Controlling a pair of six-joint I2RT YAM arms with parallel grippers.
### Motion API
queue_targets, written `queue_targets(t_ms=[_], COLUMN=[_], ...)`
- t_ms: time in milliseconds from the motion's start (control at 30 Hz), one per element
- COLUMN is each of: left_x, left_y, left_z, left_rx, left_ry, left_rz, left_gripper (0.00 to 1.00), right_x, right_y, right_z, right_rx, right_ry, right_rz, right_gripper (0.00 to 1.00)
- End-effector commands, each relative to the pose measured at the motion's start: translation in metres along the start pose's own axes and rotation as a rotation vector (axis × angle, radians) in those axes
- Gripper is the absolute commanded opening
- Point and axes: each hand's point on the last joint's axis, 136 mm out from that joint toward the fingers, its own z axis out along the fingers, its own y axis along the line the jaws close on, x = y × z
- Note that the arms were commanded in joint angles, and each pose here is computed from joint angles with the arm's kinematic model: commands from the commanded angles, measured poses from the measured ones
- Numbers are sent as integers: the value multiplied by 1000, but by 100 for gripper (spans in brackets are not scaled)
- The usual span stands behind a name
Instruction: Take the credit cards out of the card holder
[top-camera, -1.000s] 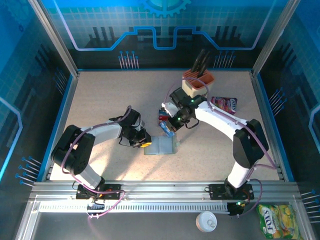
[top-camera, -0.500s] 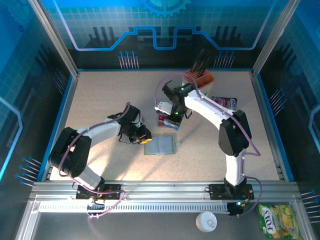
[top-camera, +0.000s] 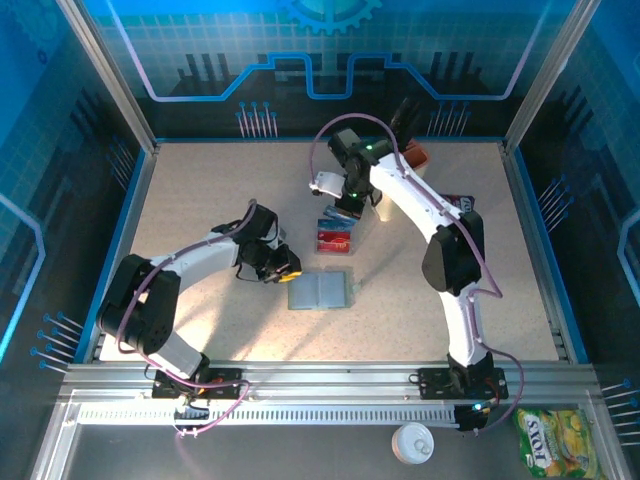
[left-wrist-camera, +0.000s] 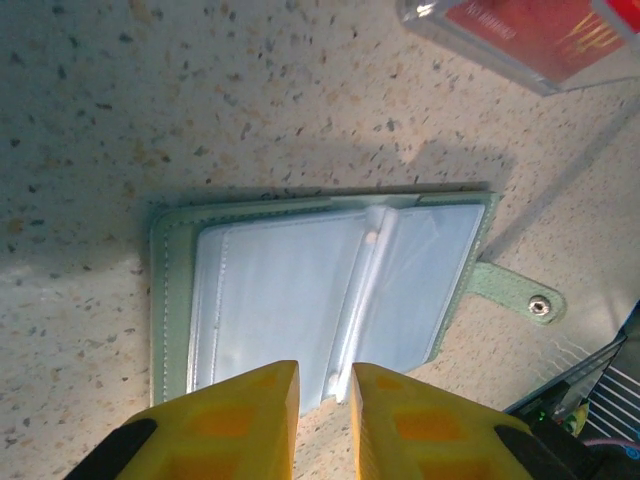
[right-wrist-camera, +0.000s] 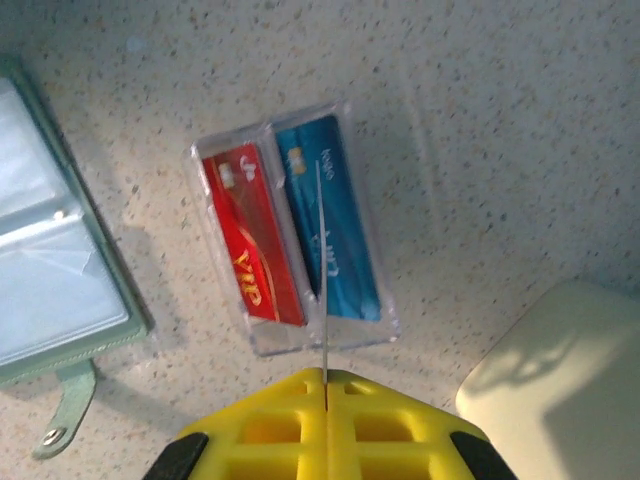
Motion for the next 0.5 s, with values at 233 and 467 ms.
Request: queue_targets(t_ms=[233,467], left_x=[-6,-6], left_y=[1,5], left_z=[-8,-7], left_rx=[-9,-15], left_ry=[-11,-12], left_rz=[-3,-14], left_gripper=[22,22], right_x=[-1,2], right_y=[-4,-4], right_z=[18,33], right_rx=[-71,-86], right_ry=[35,57], right_rz=[-44,-36], right_gripper=[5,14])
